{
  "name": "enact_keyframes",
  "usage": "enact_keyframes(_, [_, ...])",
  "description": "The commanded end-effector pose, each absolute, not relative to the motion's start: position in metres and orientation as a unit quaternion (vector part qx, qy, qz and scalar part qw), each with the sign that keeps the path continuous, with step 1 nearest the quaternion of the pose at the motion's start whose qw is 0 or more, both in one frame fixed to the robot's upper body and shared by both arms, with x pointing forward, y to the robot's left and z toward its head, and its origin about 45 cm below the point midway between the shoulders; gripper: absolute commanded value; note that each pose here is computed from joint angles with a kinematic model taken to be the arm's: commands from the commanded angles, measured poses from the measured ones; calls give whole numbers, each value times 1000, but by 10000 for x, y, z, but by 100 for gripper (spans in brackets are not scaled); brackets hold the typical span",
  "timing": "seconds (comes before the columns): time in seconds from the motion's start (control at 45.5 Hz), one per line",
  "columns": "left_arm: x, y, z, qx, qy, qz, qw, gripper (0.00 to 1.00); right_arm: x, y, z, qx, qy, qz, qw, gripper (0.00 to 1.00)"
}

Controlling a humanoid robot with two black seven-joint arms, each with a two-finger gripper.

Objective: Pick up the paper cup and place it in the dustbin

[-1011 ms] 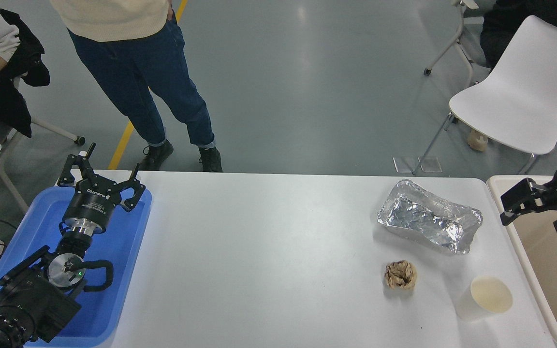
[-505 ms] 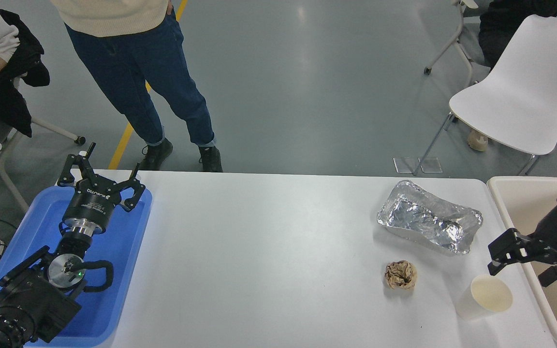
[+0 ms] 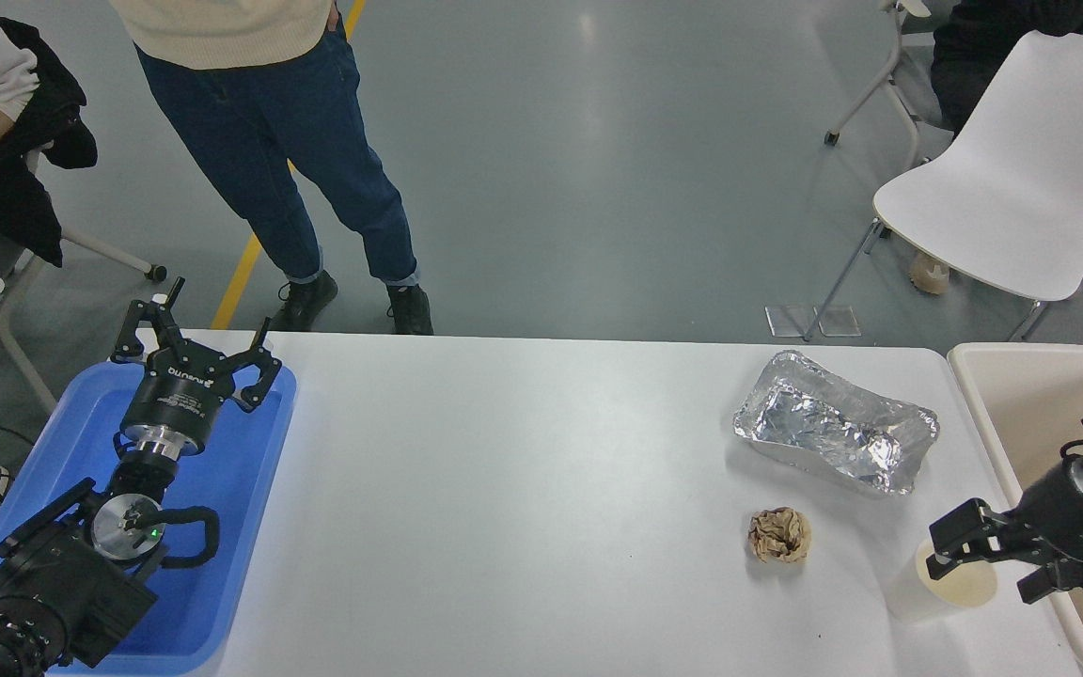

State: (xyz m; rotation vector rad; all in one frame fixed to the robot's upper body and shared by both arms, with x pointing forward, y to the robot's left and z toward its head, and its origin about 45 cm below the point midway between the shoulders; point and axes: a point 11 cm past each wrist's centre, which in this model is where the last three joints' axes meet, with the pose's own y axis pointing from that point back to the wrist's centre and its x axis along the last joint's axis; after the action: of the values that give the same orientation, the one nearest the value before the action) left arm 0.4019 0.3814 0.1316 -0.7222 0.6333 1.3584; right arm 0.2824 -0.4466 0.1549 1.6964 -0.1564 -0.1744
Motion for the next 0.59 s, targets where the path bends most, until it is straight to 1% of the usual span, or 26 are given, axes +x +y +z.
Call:
enact_keyframes(0.0, [4019,3815,1317,-321,281,604,673,100,2842,-4570,1515,745,-103,-45,657,100])
enact_keyframes(0.066, [4014,3818,1311,-321,282,604,673,100,2806,-4583,1466,744,-101,-45,659,100])
enact_keyframes(0.286, [4014,3817,1312,-322,281,604,673,100,2704,-4677,1328,736,-104,-37,667,100])
enact_keyframes(0.352, [4014,3818,1311,-321,282,604,673,100,2700,-4673,1321,737,-103,-37,667,100])
enact_keyframes(0.374, [4019,3816,1317,-322,281,604,673,100,2695,-4674,1317,737,-103,-38,667,100])
enact_keyframes(0.396, [4014,3817,1311,-321,281,604,673,100,2694,-4674,1317,737,-103,-38,667,100])
enact_keyframes(0.571, [4014,3818,1311,-321,282,604,673,100,2684,-4672,1290,736,-103,-35,668,100])
